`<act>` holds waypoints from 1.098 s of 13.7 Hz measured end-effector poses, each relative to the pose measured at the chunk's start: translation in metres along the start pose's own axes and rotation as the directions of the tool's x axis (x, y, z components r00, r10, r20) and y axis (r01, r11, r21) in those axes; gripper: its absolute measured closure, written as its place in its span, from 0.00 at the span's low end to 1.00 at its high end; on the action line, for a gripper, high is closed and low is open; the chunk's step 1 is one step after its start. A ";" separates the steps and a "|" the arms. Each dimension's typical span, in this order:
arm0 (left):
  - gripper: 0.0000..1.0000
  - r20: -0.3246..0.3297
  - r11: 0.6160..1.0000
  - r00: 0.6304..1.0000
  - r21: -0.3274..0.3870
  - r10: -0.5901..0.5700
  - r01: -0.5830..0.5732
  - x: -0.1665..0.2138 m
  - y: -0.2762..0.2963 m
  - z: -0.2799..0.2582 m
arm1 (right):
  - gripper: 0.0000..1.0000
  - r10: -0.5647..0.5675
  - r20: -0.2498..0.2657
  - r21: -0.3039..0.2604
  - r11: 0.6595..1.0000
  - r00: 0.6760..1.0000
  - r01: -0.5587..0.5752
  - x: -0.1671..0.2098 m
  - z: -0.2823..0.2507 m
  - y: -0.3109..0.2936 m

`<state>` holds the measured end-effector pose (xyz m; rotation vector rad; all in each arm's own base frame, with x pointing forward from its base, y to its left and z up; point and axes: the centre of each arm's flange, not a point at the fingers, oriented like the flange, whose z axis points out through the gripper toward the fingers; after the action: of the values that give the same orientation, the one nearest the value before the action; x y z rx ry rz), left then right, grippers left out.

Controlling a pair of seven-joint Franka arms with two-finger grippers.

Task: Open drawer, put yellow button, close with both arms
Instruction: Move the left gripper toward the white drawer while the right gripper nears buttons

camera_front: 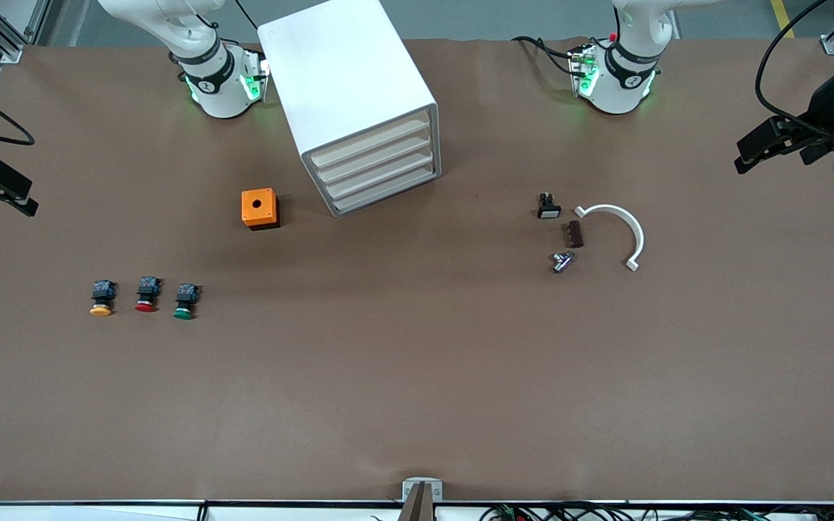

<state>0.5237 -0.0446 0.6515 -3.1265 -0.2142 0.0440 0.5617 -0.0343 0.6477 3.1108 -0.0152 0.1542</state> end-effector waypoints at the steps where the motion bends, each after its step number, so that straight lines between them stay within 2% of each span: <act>1: 0.00 0.004 1.000 1.000 0.001 0.000 0.000 0.000 0.000 0.000 | 0.00 0.000 0.000 0.000 1.000 1.000 0.000 0.000 0.000 0.000; 4: 0.00 0.014 1.000 1.000 0.003 0.001 -0.002 0.000 0.001 0.003 | 0.00 0.000 0.000 0.000 1.000 1.000 0.000 0.000 0.000 0.000; 6: 0.00 0.044 1.000 0.999 0.004 0.004 -0.005 0.009 0.003 0.019 | 0.00 0.001 0.000 0.000 1.000 1.000 -0.001 0.000 0.000 0.000; 10: 0.00 0.140 1.000 0.990 -0.002 0.005 -0.005 0.061 0.007 0.096 | 0.00 0.006 0.001 -0.001 1.000 1.000 -0.006 0.000 0.000 0.003; 13: 0.00 0.172 1.000 0.985 -0.015 0.008 -0.005 0.096 0.012 0.131 | 0.00 0.030 0.001 -0.005 1.000 1.000 -0.030 -0.001 0.001 0.017; 15: 0.00 0.178 0.999 0.983 -0.015 -0.042 0.045 0.115 0.016 0.149 | 0.00 0.043 0.018 -0.036 0.998 0.999 -0.043 0.001 0.009 0.029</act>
<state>0.6355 -0.0435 0.4992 -3.1356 -0.2856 0.3231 0.5636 -0.0631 0.6394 3.0779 -0.0843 0.1241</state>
